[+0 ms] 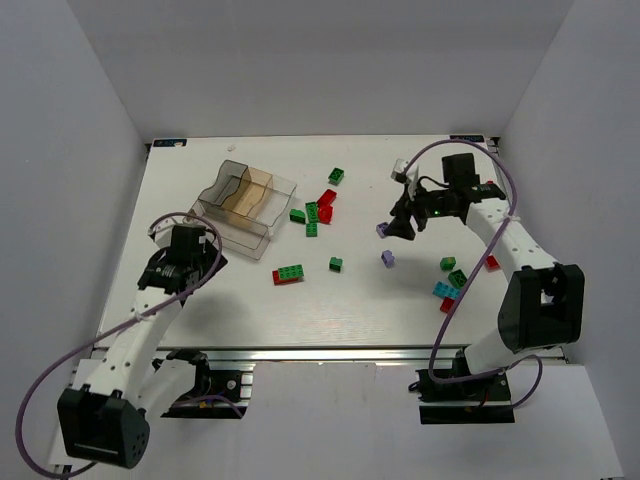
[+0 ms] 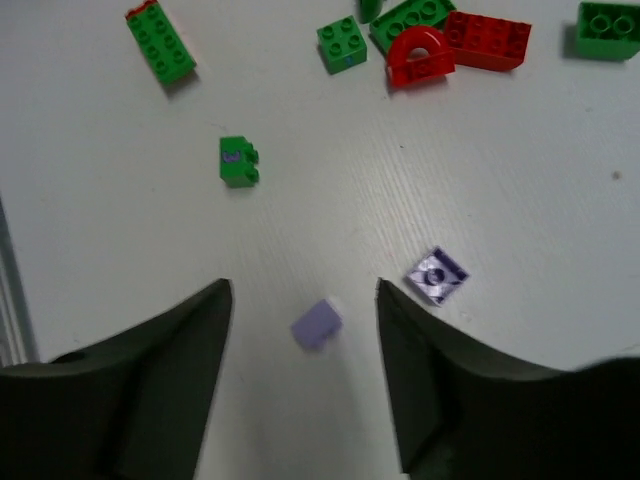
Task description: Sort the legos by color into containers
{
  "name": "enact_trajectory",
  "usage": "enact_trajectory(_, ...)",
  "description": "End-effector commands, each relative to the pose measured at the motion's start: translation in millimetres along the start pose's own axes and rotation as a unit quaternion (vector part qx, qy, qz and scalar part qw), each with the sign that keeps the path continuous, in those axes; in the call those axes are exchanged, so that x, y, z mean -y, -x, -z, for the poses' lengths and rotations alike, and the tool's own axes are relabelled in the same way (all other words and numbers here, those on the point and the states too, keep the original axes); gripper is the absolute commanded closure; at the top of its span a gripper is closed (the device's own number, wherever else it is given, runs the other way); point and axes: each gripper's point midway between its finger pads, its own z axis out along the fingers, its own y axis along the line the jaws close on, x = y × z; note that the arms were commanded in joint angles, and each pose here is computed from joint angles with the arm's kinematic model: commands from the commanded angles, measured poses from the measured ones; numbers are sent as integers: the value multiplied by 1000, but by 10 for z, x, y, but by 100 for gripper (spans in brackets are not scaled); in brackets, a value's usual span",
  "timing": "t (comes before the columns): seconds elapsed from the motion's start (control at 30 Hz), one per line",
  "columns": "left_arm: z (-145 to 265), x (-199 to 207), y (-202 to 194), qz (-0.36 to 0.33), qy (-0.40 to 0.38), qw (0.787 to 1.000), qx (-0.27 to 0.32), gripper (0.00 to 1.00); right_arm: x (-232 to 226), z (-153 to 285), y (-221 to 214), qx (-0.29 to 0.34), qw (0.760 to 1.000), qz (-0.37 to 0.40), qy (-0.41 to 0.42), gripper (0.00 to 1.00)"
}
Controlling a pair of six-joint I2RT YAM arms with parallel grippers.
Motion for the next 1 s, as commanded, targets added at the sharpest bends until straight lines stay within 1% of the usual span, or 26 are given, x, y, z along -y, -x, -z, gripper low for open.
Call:
enact_trajectory(0.0,31,-228,126,-12,84,996,13,16,-18,-135,6,-8,1000,13,-6,26)
enact_trajectory(0.03,-42,-292,112,-23,112,993,8,13,-15,-172,-41,-16,1000,4,-5,21)
enact_trajectory(0.07,-72,-307,124,-30,123,992,8,12,-33,-214,-59,-25,1000,-1,-6,17)
enact_trajectory(0.17,-228,-379,123,-52,158,986,3,9,-29,-311,-95,-40,999,-3,-12,16)
enact_trajectory(0.23,-350,-388,154,-75,165,983,5,7,8,-335,-94,-46,999,-3,-24,16)
enact_trajectory(0.27,-375,-411,124,-88,171,981,-3,7,22,-342,-99,-48,998,-4,-27,16)
enact_trajectory(0.4,-559,-501,111,-97,181,978,-17,6,68,-364,-127,-57,998,-5,-35,15)
enact_trajectory(0.57,-729,-599,117,-108,175,978,-28,6,110,-375,-161,-65,997,-8,-40,14)
enact_trajectory(0.7,-926,-636,73,-109,163,979,-54,9,131,-375,-187,-69,997,-11,-42,14)
enact_trajectory(0.8,-1028,-617,134,-97,152,982,-53,16,137,-365,-186,-70,997,-11,-44,13)
enact_trajectory(0.83,-1068,-586,101,-97,144,983,-62,19,130,-368,-187,-70,997,-11,-43,13)
enact_trajectory(0.9,-1117,-584,158,-87,139,985,-60,21,126,-361,-195,-71,996,-12,-43,14)
enact_trajectory(0.93,-1148,-566,122,-88,134,985,-69,23,133,-351,-201,-72,996,-13,-45,13)
enact_trajectory(0.97,-1170,-577,131,-86,133,985,-71,27,129,-350,-183,-69,996,-12,-45,14)
